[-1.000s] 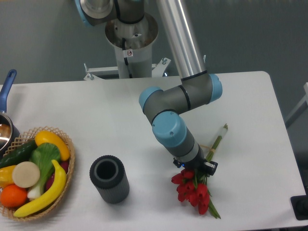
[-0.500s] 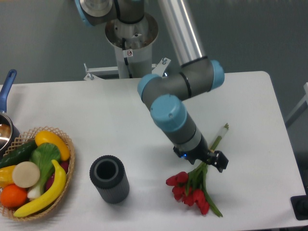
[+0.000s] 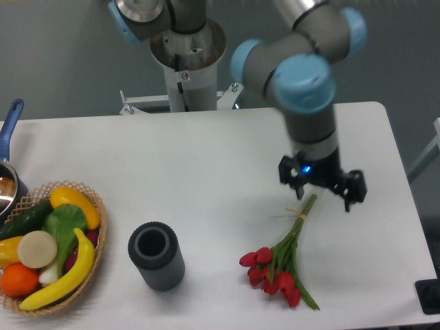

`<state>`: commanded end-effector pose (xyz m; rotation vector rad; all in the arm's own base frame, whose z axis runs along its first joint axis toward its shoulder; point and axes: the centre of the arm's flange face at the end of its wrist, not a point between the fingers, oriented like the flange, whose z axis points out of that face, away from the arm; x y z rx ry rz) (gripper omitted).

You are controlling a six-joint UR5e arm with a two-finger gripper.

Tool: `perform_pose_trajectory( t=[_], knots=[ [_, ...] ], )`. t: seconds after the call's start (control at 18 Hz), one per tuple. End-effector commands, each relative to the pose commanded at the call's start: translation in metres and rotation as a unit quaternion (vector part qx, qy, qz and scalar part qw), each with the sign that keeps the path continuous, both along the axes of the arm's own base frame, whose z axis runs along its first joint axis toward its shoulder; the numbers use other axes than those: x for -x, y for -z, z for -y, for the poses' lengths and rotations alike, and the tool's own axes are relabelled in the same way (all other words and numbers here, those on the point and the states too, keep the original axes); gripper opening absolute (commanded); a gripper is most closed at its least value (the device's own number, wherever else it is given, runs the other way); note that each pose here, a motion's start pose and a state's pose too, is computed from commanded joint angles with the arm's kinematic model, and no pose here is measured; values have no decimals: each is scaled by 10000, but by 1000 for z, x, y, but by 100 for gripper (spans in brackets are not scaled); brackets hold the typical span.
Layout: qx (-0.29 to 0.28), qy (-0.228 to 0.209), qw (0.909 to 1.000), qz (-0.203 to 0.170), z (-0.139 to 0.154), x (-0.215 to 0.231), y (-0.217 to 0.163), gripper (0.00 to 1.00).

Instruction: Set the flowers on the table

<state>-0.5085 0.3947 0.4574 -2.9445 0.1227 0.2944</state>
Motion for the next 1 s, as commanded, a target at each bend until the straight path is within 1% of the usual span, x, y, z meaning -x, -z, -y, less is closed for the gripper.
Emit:
perform_pose_trajectory(
  t=[0.11, 0.28, 0.39, 0.5, 0.67, 0.78, 1.0],
  knots=[
    [133, 385, 9991, 114, 26, 3, -10, 100],
    [320, 1174, 9923, 211, 57, 9, -15, 100],
    [251, 1497, 9880, 294, 80, 13, -18, 100],
    [171, 1751, 9839, 303, 96, 17, -20, 100],
    [132, 2038, 9783, 354, 118, 22, -22, 100],
    [118, 1980, 9794, 386, 129, 24, -20, 100],
    [71, 1955, 9797, 432, 132, 25, -18, 100]
  ],
)
